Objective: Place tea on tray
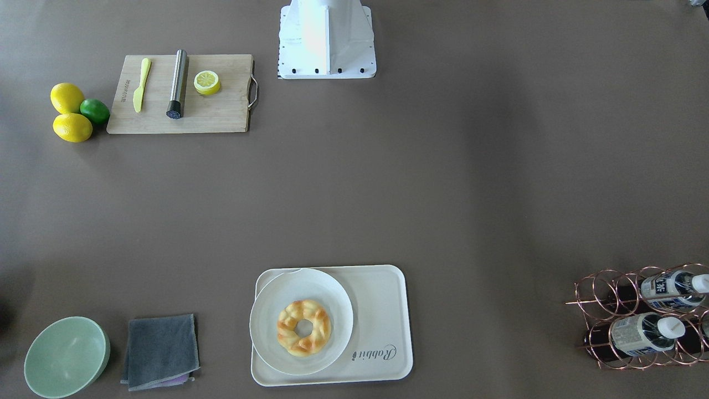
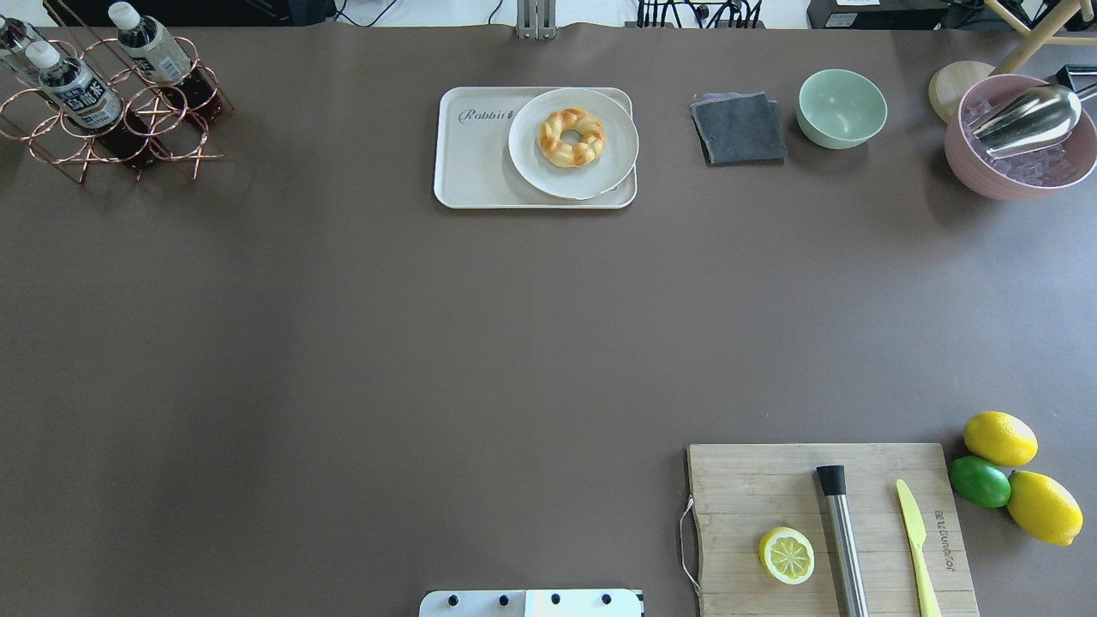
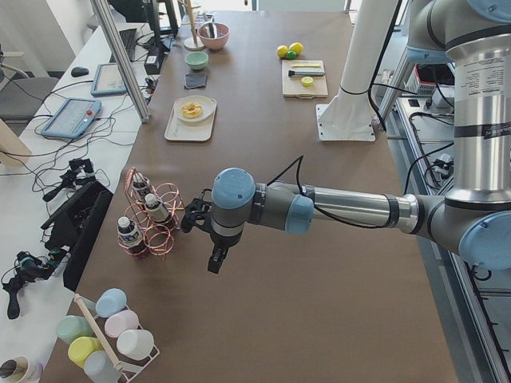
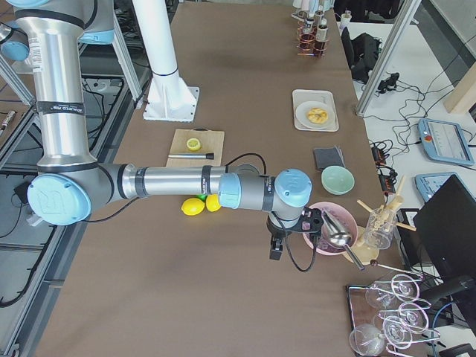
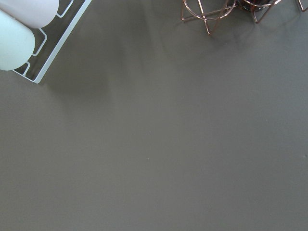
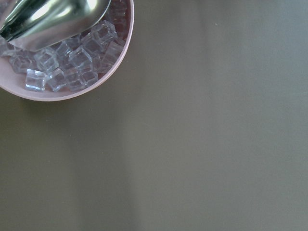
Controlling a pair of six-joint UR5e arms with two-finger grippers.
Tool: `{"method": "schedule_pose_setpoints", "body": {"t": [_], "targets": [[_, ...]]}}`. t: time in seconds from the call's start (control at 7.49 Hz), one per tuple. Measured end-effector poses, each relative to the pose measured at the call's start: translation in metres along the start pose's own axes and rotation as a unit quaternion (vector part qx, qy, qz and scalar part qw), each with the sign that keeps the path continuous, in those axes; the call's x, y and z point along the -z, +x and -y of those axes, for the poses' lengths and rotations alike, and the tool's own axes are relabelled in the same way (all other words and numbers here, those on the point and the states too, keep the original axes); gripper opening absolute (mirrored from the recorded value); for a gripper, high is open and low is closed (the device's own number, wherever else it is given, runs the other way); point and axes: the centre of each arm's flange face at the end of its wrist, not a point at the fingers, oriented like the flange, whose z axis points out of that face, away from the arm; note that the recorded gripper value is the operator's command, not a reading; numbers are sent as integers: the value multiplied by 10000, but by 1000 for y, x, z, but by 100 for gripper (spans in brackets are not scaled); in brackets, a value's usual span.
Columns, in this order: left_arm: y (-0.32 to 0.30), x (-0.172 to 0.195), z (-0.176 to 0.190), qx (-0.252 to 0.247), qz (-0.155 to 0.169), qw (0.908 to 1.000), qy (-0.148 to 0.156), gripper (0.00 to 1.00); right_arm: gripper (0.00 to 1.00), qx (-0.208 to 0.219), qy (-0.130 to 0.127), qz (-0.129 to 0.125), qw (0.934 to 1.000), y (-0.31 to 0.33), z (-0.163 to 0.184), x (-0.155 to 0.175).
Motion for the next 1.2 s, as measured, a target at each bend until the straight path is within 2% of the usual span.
{"method": "schedule_pose_setpoints", "body": {"t": [0.13, 0.4, 0.67, 0.93, 1.2], "targets": [[6, 8, 15, -136, 10, 9998, 124, 98, 100, 1, 5, -3, 10000, 0, 1, 1], [18, 20, 30, -532, 34, 9968, 598, 98, 100, 4, 12, -6, 10000, -1, 2, 1], [27, 26, 36, -988, 60, 9887, 1128, 98, 100, 2, 10, -1, 10000, -2, 2, 1], [41, 15, 46, -1216, -132, 9848, 1231, 98, 100, -3, 5, 0, 10000, -1, 2, 1], [70, 4, 64, -549, -472, 9888, 1305, 98, 100, -5, 9, 1, 10000, -1, 2, 1]]}}
